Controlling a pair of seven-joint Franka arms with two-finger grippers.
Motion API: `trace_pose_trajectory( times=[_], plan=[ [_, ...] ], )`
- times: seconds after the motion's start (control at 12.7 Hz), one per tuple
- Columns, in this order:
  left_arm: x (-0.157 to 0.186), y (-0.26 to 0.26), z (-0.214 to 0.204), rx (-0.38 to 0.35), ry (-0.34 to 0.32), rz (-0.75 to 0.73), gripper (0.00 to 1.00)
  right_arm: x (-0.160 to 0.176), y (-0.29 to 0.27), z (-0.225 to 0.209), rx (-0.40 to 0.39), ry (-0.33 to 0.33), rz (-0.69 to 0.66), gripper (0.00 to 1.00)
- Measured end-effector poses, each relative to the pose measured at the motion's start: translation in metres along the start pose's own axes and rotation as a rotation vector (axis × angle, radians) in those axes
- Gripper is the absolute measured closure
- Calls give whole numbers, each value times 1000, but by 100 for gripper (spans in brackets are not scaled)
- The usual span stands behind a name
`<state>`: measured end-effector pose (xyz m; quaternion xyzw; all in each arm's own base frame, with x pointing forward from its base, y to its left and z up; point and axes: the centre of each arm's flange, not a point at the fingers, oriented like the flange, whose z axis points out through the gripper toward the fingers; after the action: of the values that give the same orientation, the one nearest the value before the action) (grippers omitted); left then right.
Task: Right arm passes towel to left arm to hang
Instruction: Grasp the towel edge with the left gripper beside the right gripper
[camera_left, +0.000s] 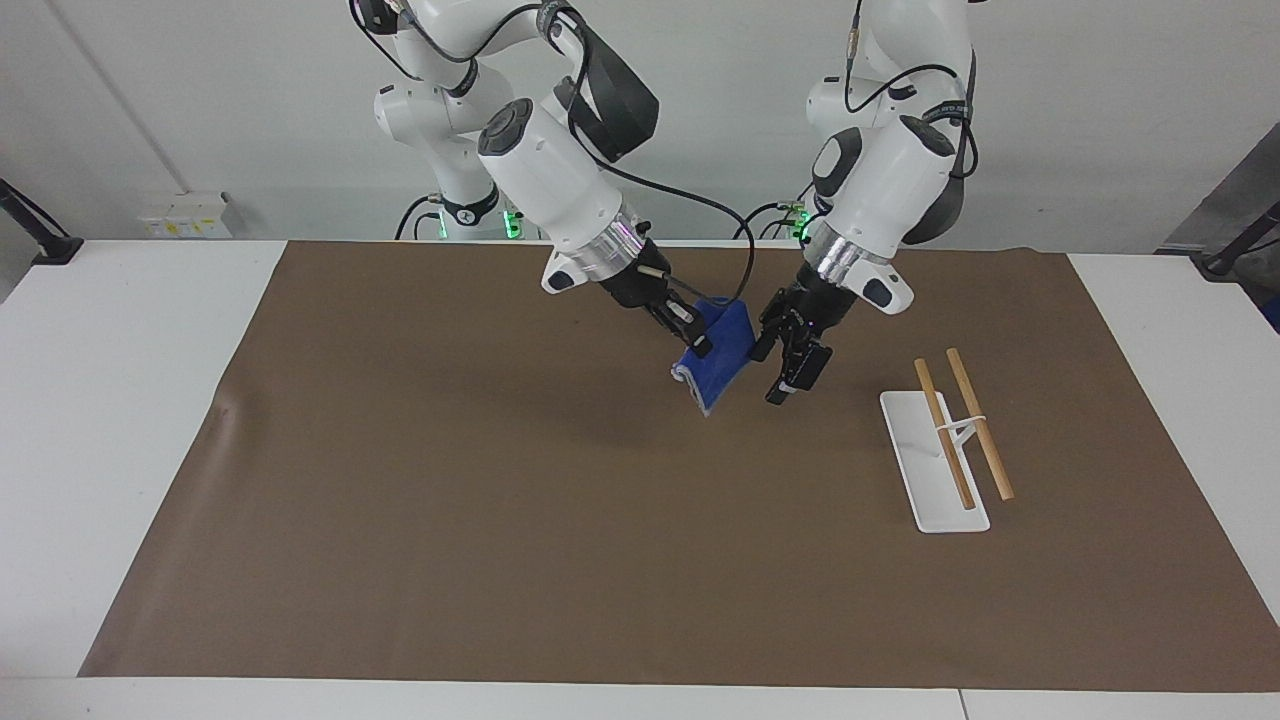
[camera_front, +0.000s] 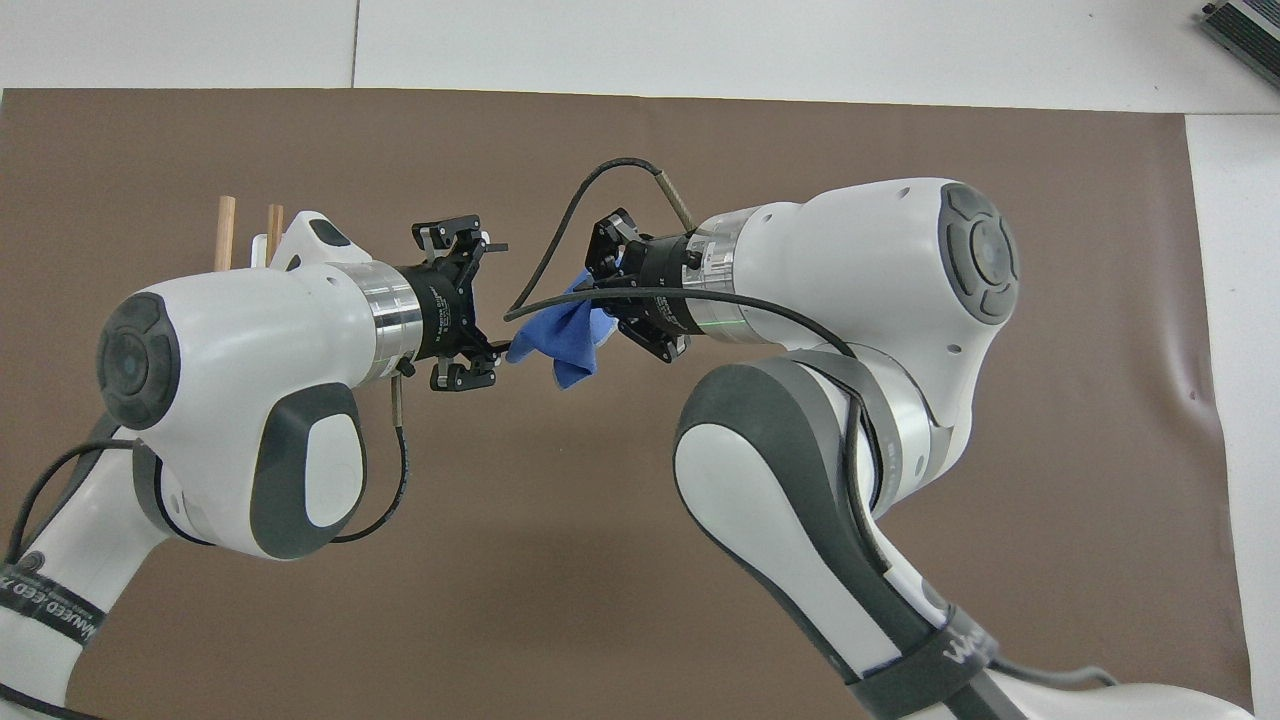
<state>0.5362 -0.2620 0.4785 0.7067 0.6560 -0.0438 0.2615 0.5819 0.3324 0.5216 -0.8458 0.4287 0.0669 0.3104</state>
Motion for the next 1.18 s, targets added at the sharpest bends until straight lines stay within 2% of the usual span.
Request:
trace_pose_trajectory(
  times=[0.31, 0.63, 0.94, 1.18],
  plan=[
    [-2, -13, 2, 113, 7, 8, 0, 0, 0, 0, 0, 0, 0, 92],
    [-6, -20, -1, 157, 7, 15, 0, 0, 0, 0, 0, 0, 0, 92],
    [-7, -17, -3, 135, 6, -17, 0, 0, 0, 0, -1, 0, 0, 92],
    [-11, -5, -11, 20, -9, -103, 0, 0, 0, 0, -1, 0, 0, 92]
  ],
)
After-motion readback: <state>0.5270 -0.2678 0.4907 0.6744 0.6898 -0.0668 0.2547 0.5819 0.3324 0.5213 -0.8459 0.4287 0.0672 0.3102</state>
